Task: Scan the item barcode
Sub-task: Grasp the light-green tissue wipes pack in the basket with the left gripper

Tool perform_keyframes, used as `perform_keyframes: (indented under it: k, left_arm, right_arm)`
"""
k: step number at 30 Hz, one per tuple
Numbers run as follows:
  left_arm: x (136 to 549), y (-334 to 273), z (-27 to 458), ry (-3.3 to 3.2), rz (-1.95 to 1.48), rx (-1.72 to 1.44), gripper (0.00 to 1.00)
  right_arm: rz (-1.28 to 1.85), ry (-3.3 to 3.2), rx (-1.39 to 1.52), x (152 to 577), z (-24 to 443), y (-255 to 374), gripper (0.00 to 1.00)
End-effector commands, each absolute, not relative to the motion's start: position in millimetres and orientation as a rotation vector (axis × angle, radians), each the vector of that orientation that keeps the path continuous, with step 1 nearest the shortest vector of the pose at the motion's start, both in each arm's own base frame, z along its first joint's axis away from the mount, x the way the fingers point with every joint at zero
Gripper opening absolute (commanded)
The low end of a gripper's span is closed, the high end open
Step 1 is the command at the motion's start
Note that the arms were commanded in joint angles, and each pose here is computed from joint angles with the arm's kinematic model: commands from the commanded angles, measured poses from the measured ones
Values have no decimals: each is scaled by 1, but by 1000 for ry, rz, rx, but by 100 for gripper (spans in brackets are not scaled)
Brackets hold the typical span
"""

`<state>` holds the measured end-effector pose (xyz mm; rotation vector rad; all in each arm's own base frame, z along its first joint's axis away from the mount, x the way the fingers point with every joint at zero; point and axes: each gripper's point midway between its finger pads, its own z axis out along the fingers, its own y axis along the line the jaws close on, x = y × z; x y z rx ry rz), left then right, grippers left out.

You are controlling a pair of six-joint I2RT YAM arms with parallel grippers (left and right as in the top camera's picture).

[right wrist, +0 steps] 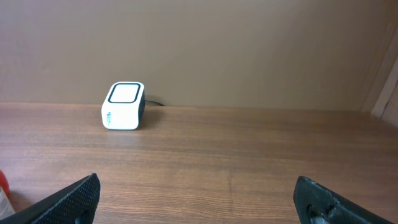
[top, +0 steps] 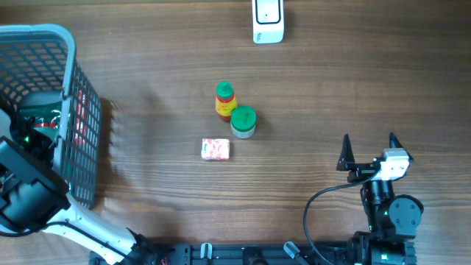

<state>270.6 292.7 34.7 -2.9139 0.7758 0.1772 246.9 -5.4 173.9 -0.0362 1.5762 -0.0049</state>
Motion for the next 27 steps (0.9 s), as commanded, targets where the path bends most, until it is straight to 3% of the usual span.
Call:
perform_keyframes:
  k: [1, 4, 12, 17, 27]
  left_arm:
    - [273, 289, 20, 777, 207, -2935, 67]
    - [275, 287, 21, 828, 179, -2934, 53]
    - [289, 293, 74, 893, 27, -2807, 34]
    - [291, 294, 126, 917, -55, -2675, 29]
    - [308, 246, 255, 1021, -551, -2359, 31]
  right_arm:
    - [-4, 1572, -26, 247, 175, -6, 100]
    - [-4, 1572, -26, 247, 175, -6, 100]
    - [-4, 1572, -26, 247, 175, -6, 100]
    - [-4, 1572, -26, 247, 175, -6, 100]
    - [-4, 1572, -26, 247, 175, -6, 100]
